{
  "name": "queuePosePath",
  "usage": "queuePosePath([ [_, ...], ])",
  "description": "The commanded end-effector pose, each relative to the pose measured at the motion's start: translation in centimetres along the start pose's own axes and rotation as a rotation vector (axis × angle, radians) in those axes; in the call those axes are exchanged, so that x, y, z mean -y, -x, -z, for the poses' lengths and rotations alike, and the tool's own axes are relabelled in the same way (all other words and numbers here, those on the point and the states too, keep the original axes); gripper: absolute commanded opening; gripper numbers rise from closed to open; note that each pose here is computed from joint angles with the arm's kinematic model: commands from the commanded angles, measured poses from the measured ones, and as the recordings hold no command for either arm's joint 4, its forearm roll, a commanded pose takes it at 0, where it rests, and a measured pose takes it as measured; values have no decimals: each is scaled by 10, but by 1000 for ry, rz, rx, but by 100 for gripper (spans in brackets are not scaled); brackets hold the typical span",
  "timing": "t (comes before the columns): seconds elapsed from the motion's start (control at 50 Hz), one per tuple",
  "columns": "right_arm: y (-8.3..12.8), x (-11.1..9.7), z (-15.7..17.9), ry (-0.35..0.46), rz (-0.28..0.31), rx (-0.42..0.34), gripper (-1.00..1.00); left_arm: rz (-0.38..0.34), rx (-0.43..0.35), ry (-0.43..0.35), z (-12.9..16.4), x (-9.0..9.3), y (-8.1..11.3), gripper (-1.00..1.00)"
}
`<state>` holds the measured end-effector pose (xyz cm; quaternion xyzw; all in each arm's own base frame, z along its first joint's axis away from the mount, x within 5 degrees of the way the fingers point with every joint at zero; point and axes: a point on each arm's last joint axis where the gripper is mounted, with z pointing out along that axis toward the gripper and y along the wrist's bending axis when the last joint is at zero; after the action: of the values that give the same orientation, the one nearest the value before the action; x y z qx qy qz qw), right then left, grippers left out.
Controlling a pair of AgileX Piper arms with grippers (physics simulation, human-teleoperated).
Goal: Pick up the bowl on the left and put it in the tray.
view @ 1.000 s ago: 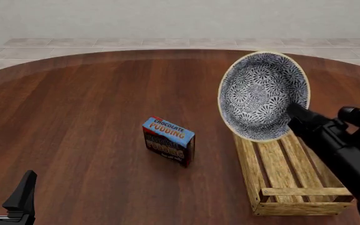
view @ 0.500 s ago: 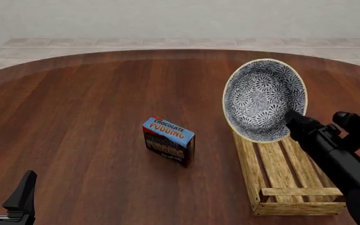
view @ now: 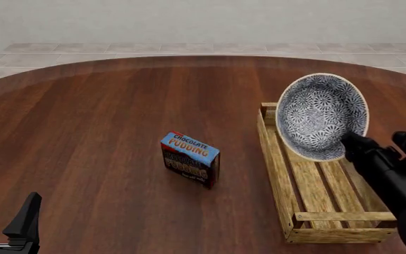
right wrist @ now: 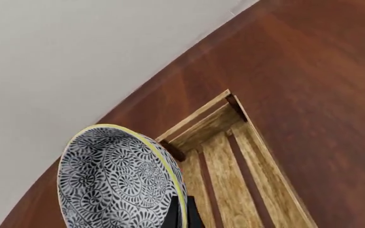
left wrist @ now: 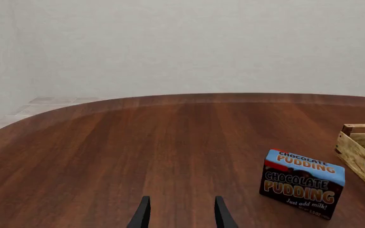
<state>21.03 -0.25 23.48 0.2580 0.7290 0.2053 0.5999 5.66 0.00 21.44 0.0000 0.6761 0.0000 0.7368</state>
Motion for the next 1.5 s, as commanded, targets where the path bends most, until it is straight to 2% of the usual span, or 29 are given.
queuePosePath([
  [0.02, 4, 19, -5, -83, -63, 26, -100, 0, 0, 0, 0, 0, 0, 100],
  [0.14, 1, 24, -8, -102, -91, 21, -100, 0, 0, 0, 0, 0, 0, 100],
  [0.16, 2, 30, -10, -134, -97, 15, -100, 0, 0, 0, 0, 0, 0, 100],
  [0.2, -1, 25, -9, -102, -103, 17, -100, 0, 0, 0, 0, 0, 0, 100],
  [0.22, 1, 31, -14, -152, -86, -6, -100, 0, 0, 0, 0, 0, 0, 100],
  [0.24, 1, 31, -14, -152, -86, -6, -100, 0, 0, 0, 0, 0, 0, 100],
  [0.26, -1, 27, -11, -111, -101, 10, -100, 0, 0, 0, 0, 0, 0, 100],
  [0.28, 0, 25, -11, -110, -79, 4, -100, 0, 0, 0, 0, 0, 0, 100],
  [0.3, 0, 28, -14, -136, -76, -9, -100, 0, 0, 0, 0, 0, 0, 100],
  [0.36, -1, 27, -14, -130, -74, -11, -100, 0, 0, 0, 0, 0, 0, 100],
  [0.38, 1, 30, -16, -155, -55, -21, -100, 0, 0, 0, 0, 0, 0, 100],
  [0.42, 0, 32, -22, -175, -53, -44, -100, 0, 0, 0, 0, 0, 0, 100],
  [0.44, -8, 26, -29, -154, -46, -85, -100, 0, 0, 0, 0, 0, 0, 100],
  [0.46, -15, 25, -34, -153, -66, -114, -100, 0, 0, 0, 0, 0, 0, 100],
  [0.52, -11, 29, -33, -164, -59, -96, -100, 0, 0, 0, 0, 0, 0, 100],
  [0.56, -17, 28, -38, -169, -74, -128, -100, 0, 0, 0, 0, 0, 0, 100],
  [0.58, -11, 29, -37, -178, -45, -119, -100, 0, 0, 0, 0, 0, 0, 100],
  [0.62, -12, 29, -37, -182, -56, -123, -100, 0, 0, 0, 0, 0, 0, 100],
  [0.66, -11, 29, -39, -190, -40, -133, -100, 0, 0, 0, 0, 0, 0, 100],
  [0.72, -18, 31, -42, -203, -65, -162, -100, 0, 0, 0, 0, 0, 0, 100],
  [0.74, -12, 34, -41, -219, -49, -150, -100, 0, 0, 0, 0, 0, 0, 100],
  [0.78, -14, 32, -41, -208, -58, -150, -100, 0, 0, 0, 0, 0, 0, 100],
  [0.82, -18, 39, -45, -241, -87, -172, -100, 0, 0, 0, 0, 0, 0, 100],
  [0.9, -10, 41, -39, -249, -79, -141, -100, 0, 0, 0, 0, 0, 0, 100],
  [1.04, -15, 45, -44, -278, -96, -170, -100, 0, 0, 0, 0, 0, 0, 100],
  [1.16, -9, 49, -39, -289, -105, -143, -100, 0, 0, 0, 0, 0, 0, 100],
  [1.3, -11, 51, -41, -297, -115, -152, -100, 0, 0, 0, 0, 0, 0, 100],
  [1.48, -21, 54, -53, -313, -123, -197, -100, 0, 0, 0, 0, 0, 0, 100],
  [1.5, -29, 53, -57, -307, -145, -219, -100, 0, 0, 0, 0, 0, 0, 100],
])
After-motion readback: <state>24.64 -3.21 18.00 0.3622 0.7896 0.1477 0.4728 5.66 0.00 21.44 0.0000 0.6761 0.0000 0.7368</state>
